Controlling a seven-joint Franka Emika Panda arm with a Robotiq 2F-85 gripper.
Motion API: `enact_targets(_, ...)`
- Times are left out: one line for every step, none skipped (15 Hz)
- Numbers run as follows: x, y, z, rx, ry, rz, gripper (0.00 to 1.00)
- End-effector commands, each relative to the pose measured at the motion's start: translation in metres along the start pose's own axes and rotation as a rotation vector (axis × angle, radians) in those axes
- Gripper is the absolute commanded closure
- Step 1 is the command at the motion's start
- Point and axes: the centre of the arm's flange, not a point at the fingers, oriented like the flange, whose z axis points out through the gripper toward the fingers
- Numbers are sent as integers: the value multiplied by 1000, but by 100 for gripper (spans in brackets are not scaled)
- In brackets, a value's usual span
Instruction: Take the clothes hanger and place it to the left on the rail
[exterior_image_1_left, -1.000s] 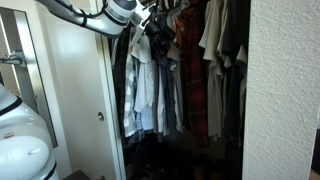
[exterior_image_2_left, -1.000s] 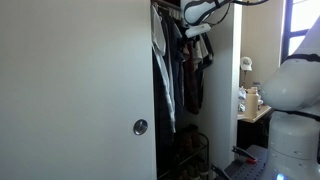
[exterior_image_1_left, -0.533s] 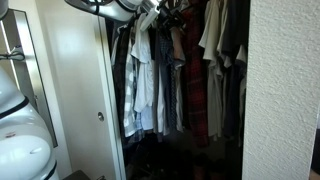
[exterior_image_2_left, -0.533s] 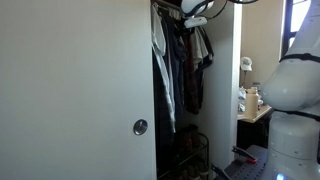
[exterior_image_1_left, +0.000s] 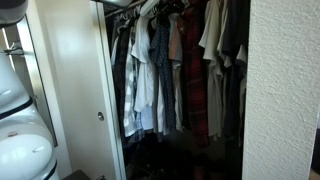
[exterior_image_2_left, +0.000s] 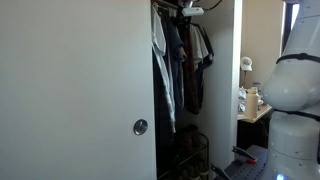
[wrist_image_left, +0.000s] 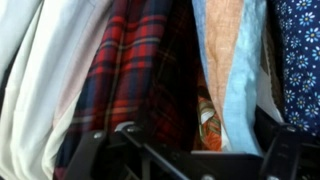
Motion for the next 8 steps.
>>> enact_targets(33, 10, -15, 20, -24, 10, 0)
enact_targets(36, 13, -18, 26, -34, 20, 0)
enact_targets(40, 16, -22, 32, -45, 33, 0)
enact_targets(43, 19, -25, 35, -52, 47, 0)
enact_targets(46, 22, -29, 36, -58, 59, 0)
enact_targets(49, 25, -31, 30, -62, 67, 0)
enact_targets(53, 29, -35, 18, -62, 74, 0)
enact_targets(57, 32, -39, 7, -58, 80, 0)
